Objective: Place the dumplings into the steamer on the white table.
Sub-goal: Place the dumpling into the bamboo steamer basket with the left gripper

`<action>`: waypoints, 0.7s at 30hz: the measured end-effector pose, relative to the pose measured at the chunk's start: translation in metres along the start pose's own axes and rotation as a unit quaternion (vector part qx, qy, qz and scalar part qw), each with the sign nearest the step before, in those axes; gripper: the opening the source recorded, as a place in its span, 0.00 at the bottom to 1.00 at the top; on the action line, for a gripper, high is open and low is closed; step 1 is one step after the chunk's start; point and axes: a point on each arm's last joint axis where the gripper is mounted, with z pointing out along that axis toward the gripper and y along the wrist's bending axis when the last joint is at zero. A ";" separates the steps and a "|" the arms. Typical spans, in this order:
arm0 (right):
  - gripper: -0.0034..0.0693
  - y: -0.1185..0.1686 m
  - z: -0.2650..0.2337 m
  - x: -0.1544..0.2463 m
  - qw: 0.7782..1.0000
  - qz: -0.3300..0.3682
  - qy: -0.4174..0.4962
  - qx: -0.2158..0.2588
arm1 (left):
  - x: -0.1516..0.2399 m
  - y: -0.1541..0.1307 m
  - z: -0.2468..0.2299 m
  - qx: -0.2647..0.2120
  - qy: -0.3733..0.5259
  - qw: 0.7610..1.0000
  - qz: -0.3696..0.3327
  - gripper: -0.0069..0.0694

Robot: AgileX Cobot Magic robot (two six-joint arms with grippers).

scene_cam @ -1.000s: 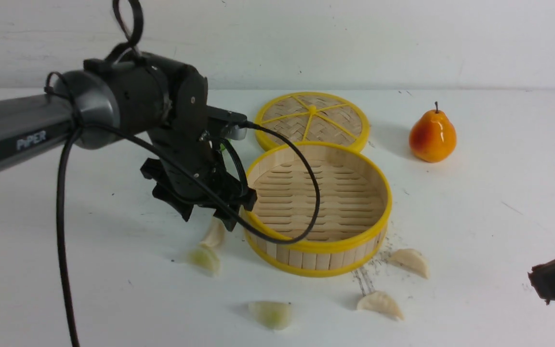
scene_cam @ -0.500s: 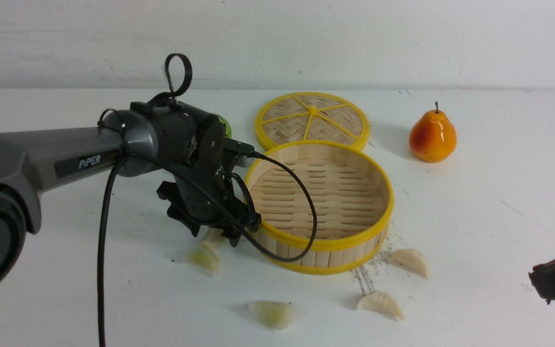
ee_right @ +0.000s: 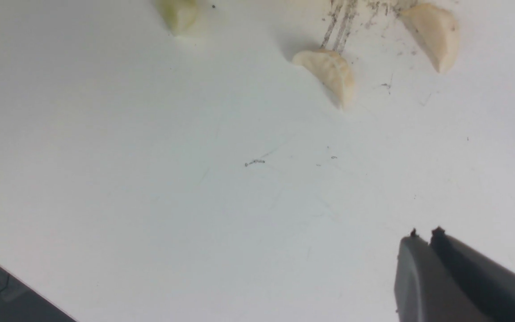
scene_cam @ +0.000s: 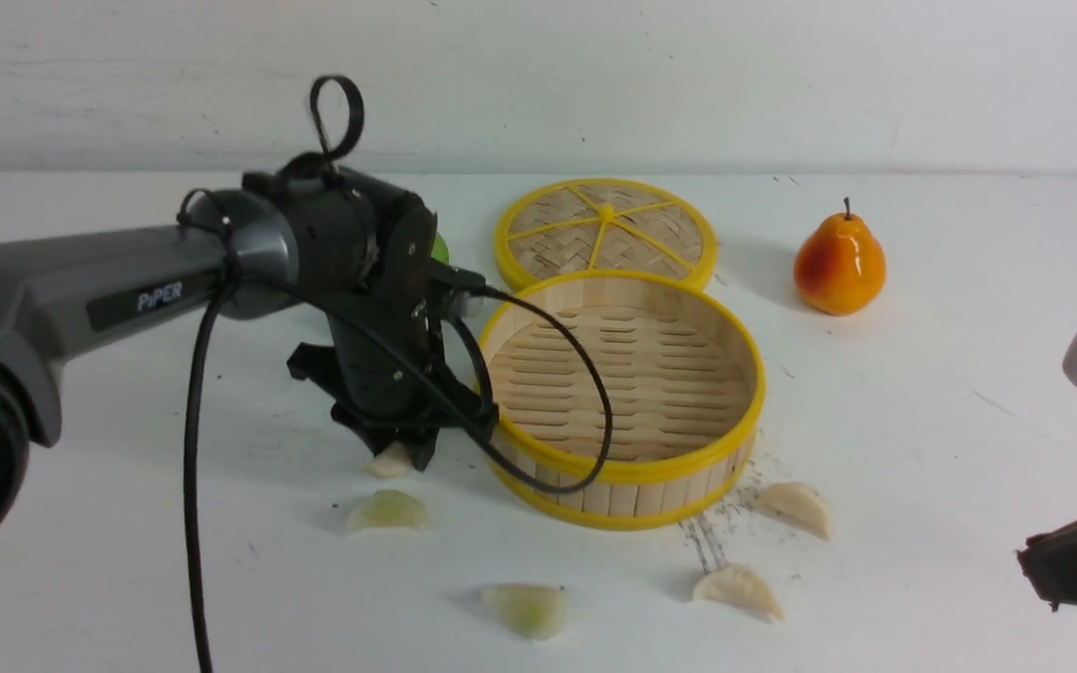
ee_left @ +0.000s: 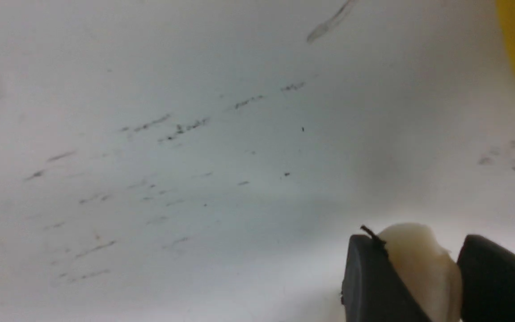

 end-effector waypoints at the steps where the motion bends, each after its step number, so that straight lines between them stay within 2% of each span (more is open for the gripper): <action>1: 0.09 0.000 0.000 0.000 1.000 0.000 0.000 0.000 | -0.007 -0.003 -0.020 0.004 -0.019 1.000 -0.002 0.39; 5: 0.09 0.002 0.000 -0.001 1.000 0.007 -0.004 -0.011 | -0.028 -0.030 -0.088 0.040 -0.098 0.994 0.002 0.39; 6: 0.09 0.002 0.000 -0.001 1.000 0.007 -0.004 -0.011 | -0.029 -0.032 -0.090 0.042 -0.101 0.994 0.003 0.39; 9: 0.09 0.006 0.000 -0.002 0.999 0.020 -0.009 -0.032 | -0.040 -0.074 -0.122 0.083 -0.156 0.984 0.020 0.39; 10: 0.09 0.006 0.000 -0.002 0.999 0.021 -0.010 -0.034 | -0.042 -0.076 -0.124 0.086 -0.160 0.983 0.019 0.39; 11: 0.09 0.007 0.000 -0.002 0.999 0.025 -0.008 -0.040 | -0.047 -0.091 -0.123 0.101 -0.170 0.980 0.014 0.39; 14: 0.10 0.010 -0.001 0.002 0.998 0.027 0.014 -0.054 | -0.061 -0.112 -0.101 0.118 -0.179 0.977 -0.012 0.39; 17: 0.10 0.012 -0.001 0.007 0.997 0.024 0.042 -0.063 | -0.073 -0.119 -0.068 0.121 -0.182 0.975 -0.044 0.39; 21: 0.10 0.014 -0.004 0.013 0.995 0.018 0.061 -0.071 | -0.082 -0.119 -0.030 0.097 -0.196 0.974 -0.068 0.39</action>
